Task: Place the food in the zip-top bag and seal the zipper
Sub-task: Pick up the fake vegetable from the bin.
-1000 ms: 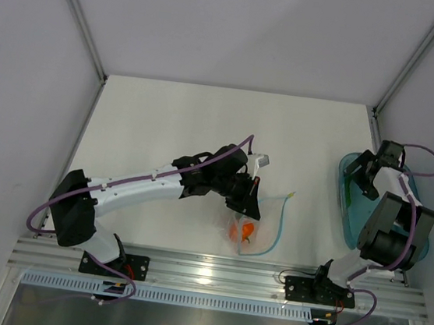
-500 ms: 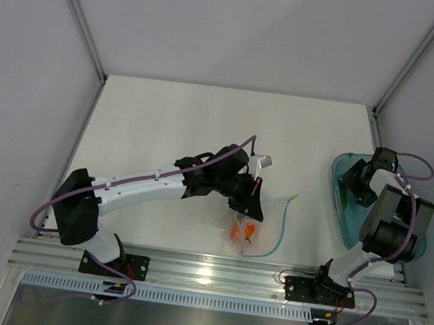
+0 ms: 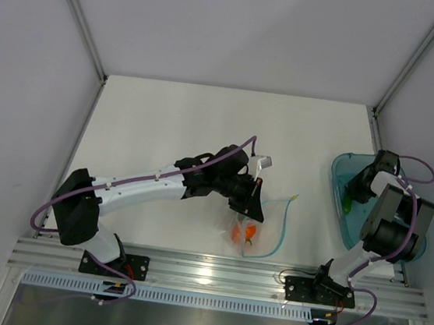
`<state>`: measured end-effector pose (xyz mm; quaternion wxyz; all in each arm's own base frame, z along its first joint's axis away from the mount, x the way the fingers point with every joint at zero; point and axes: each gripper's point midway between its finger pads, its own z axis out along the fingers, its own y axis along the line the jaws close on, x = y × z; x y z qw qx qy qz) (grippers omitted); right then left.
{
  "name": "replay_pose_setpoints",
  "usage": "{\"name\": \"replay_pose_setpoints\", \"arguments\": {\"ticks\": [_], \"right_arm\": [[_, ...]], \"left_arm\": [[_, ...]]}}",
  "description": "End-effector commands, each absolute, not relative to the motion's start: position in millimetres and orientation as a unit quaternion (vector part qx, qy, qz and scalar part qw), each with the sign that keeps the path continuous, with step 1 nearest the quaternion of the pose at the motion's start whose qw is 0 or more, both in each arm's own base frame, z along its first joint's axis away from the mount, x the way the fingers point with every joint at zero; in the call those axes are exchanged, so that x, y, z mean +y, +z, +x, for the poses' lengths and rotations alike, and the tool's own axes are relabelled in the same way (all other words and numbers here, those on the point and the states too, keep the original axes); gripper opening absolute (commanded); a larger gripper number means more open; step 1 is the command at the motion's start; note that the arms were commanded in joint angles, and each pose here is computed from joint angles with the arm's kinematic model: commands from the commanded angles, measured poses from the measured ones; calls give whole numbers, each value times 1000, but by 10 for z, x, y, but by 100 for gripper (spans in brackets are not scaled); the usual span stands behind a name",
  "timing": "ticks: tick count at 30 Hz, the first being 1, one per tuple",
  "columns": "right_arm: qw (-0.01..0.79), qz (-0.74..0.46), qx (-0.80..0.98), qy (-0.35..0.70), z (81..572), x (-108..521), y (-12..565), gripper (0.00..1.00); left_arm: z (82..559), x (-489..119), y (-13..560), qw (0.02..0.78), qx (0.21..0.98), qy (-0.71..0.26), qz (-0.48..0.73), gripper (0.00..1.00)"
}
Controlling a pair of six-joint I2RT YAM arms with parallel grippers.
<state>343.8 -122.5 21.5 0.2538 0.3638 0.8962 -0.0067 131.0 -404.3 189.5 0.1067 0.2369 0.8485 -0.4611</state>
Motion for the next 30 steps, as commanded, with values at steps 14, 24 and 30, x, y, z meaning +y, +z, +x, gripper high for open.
{"name": "replay_pose_setpoints", "arguments": {"ticks": [14,24,30], "right_arm": [[367,357,859,12,3436,-1118,1065,6],[474,241,845,57,3387,-427,2364,2],[487,152,836,203,3134,309,2907,1]], "left_arm": [[1251,-4050,2098,120,820,-507,237,0],[1231,-4057,2190,126,808,-526,234,1],[1254,-4103,2292,137,797,-539,236,0]]}}
